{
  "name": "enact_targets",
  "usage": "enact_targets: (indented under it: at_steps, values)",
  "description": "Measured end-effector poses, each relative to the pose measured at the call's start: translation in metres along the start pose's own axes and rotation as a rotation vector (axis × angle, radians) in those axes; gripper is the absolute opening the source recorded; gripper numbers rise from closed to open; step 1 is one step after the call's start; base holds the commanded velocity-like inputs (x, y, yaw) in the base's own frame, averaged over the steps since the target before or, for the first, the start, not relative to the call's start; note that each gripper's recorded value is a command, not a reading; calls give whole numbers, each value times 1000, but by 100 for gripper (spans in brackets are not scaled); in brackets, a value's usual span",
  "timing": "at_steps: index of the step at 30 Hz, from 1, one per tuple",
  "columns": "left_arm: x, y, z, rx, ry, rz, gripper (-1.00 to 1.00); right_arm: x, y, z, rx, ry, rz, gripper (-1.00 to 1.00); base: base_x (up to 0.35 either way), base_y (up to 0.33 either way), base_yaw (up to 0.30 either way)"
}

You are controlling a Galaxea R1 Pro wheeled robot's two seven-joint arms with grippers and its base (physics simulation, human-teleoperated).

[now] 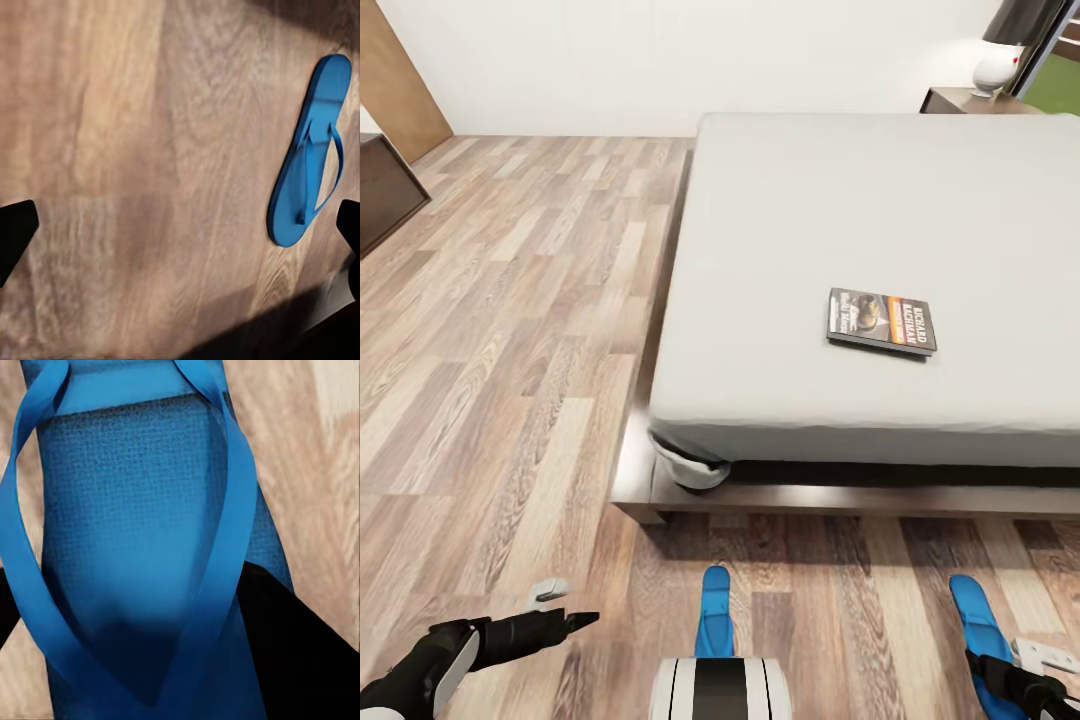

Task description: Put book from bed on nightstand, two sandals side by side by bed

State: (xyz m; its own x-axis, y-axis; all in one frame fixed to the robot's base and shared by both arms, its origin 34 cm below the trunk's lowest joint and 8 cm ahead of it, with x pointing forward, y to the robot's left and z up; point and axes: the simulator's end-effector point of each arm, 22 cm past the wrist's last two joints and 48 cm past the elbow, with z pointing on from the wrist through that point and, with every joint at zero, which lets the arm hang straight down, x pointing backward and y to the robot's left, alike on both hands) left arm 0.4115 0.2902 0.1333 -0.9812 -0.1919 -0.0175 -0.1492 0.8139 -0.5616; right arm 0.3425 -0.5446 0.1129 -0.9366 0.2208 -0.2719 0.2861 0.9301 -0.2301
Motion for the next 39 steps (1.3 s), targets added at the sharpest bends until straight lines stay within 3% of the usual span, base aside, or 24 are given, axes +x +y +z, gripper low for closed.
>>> enact_targets:
  at_steps: [8, 14, 17, 19, 21, 39]
  values:
    - [0, 0, 0, 0, 0, 0, 100, -2, 0, 0, -1, -7, -1, -100, 61, 314, 0]
    - [1, -1, 1, 1, 1, 0, 100, -19, 4, -1, -11, -86, -15, -100, 89, 314, 0]
    - [1, -3, 2, 5, 2, 0, 100, -21, 18, 0, -35, -95, -14, -100, 90, 314, 0]
    - [1, -4, 3, 7, 1, -1, 100, -34, 39, 1, -71, -127, -12, -100, 90, 314, 0]
    - [1, -4, 3, 7, 1, -1, 100, -38, 44, 1, -79, -137, -9, -100, 71, 282, 0]
    - [1, -4, 3, 7, 1, -3, 100, -38, 45, 1, -77, -139, -9, -100, 6, 122, 0]
